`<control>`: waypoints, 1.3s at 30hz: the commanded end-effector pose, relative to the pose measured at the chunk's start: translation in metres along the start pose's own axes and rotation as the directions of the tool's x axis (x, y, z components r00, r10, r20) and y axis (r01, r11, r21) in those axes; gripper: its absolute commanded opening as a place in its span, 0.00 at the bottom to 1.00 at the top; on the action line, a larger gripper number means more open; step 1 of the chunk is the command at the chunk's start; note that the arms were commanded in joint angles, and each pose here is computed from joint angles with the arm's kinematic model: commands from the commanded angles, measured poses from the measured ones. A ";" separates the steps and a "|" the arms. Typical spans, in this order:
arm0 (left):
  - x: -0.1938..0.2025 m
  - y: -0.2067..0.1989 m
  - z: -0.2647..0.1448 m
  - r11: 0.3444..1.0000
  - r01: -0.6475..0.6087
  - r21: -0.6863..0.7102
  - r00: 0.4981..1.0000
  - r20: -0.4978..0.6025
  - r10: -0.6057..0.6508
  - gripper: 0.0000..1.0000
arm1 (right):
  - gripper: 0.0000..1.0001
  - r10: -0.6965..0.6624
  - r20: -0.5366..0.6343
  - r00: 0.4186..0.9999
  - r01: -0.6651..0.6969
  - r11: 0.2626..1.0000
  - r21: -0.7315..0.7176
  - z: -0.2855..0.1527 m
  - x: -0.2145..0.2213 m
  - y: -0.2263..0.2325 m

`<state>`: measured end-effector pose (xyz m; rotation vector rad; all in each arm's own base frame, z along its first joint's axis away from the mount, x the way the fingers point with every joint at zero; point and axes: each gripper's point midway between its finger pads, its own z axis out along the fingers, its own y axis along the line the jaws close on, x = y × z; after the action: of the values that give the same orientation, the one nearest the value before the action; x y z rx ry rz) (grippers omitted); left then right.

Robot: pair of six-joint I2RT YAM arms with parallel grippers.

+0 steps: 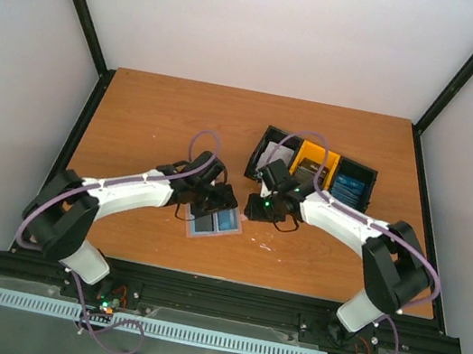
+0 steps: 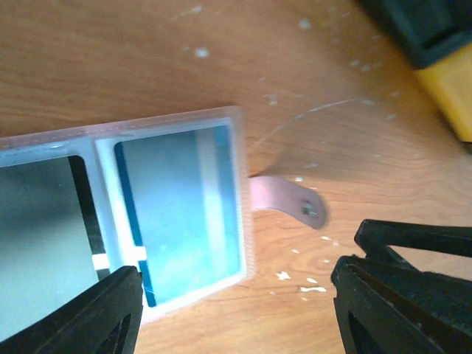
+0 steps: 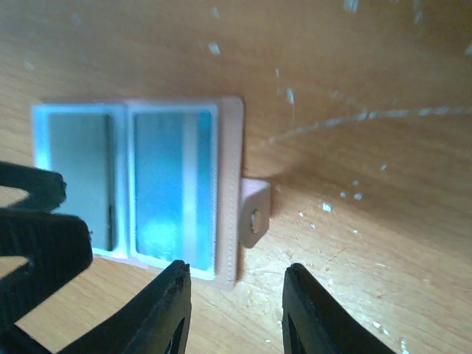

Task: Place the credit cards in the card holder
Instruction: Insert the credit card into the card holder, then turn over the card slot in the card holder.

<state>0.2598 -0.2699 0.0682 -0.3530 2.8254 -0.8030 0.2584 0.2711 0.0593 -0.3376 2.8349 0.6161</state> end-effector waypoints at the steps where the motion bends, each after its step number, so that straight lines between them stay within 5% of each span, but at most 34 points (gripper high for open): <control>1: -0.018 -0.010 -0.034 1.000 -0.008 0.025 0.995 0.096 0.005 0.73 | 0.36 -0.028 0.111 0.993 0.022 0.998 0.053 -0.036 -0.023 0.006; 6: -0.017 0.037 -0.048 0.992 0.125 -0.036 0.984 0.132 -0.119 0.66 | 0.40 -0.104 0.103 0.989 0.092 0.990 0.110 -0.030 -0.028 0.028; 11: -0.008 0.061 -0.054 0.984 0.176 0.016 0.974 0.142 -0.177 0.69 | 0.47 -0.225 0.076 0.971 0.211 0.963 0.165 -0.013 -0.029 0.063; 19: -0.003 0.067 -0.046 0.967 0.208 0.148 0.968 0.114 -0.225 0.58 | 0.20 -0.270 -0.078 0.960 0.275 0.958 0.075 0.044 -0.006 0.088; 39: 0.000 0.070 -0.028 0.957 0.200 0.212 0.969 0.102 -0.225 0.53 | 0.13 -0.232 -0.214 0.949 0.259 0.960 0.109 0.083 0.026 0.054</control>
<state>0.2359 -0.1946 0.0557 -0.6584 2.6077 -1.0201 0.2401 0.3667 0.0222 -0.7562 2.8639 0.4271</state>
